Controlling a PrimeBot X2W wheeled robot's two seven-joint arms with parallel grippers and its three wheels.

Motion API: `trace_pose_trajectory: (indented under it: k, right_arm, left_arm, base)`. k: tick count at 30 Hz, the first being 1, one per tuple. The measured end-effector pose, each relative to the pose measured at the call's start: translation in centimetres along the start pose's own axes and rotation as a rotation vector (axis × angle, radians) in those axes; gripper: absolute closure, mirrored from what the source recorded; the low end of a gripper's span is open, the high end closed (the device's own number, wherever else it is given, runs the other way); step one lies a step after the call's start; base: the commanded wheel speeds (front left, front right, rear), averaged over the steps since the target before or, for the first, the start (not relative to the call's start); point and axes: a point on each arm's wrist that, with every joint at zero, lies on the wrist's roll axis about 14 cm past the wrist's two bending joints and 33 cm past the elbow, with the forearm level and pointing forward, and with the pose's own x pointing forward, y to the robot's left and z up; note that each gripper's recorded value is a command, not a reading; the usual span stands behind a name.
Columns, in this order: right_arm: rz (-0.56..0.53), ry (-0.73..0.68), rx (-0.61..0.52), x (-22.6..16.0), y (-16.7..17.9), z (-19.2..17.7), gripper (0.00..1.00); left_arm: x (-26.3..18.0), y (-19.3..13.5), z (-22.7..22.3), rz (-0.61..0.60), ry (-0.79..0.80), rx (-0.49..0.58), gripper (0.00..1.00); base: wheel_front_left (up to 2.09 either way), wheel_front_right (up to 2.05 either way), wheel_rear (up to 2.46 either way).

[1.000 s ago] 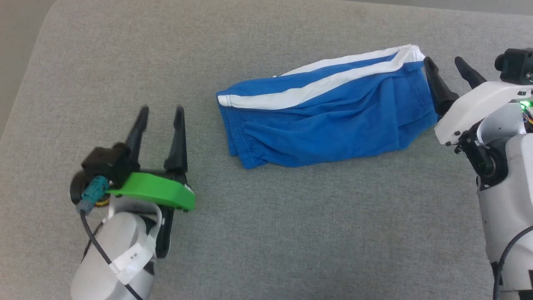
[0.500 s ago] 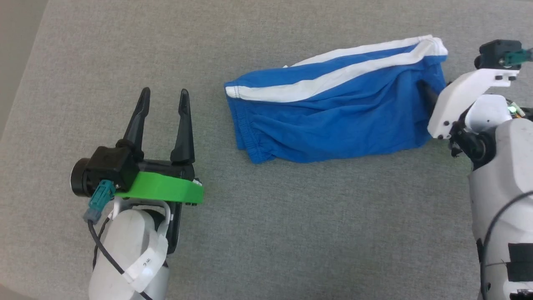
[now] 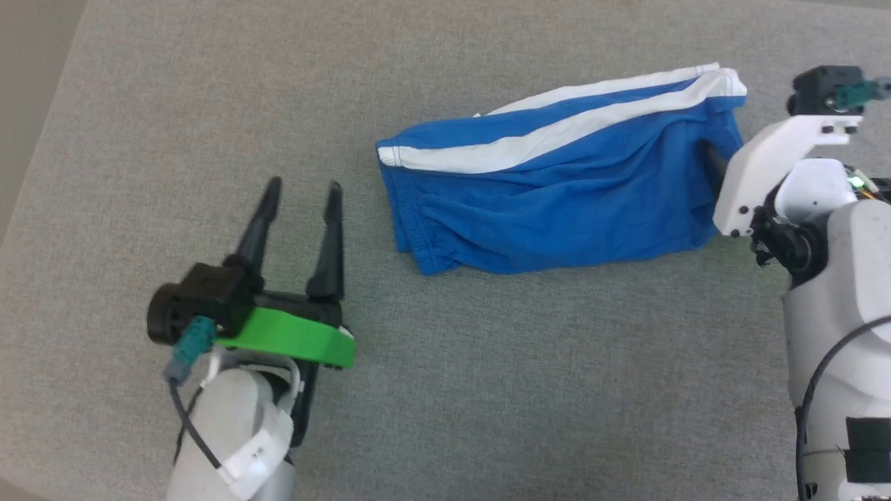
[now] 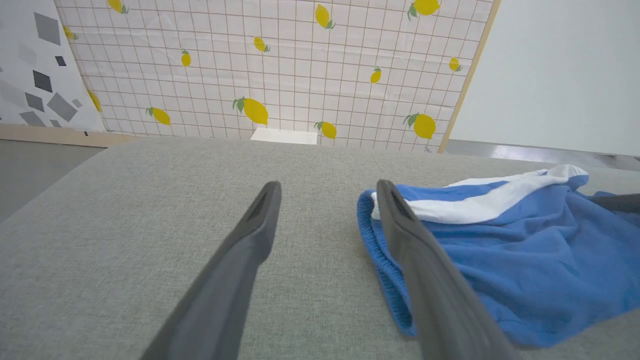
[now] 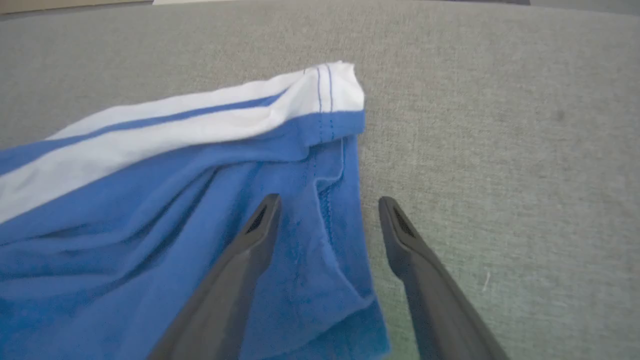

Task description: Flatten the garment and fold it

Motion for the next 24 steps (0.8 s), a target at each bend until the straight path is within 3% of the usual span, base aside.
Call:
trace_pose_trajectory:
  k: [6, 15, 24]
  right_arm:
    - [-0.022, -0.172, 0.013, -2.1, -1.0, 2.4, 0.00]
    - [-0.047, -0.321, 0.039, -5.8, -2.5, 3.8, 0.00]
    - [-0.062, -0.405, 0.047, -7.5, -3.3, 4.6, 0.00]
  left_arm:
    - [-1.6, -2.7, -2.0, -0.085, 0.074, -0.011, 0.00]
    - [-3.6, -6.5, -5.7, -0.205, 0.206, -0.069, 0.00]
    - [-1.3, -5.3, -8.8, -0.141, 0.292, -0.089, 0.00]
  base:
    - [0.00, 0.00, 0.00]
    - [0.00, 0.00, 0.00]
    - [0.00, 0.00, 0.00]
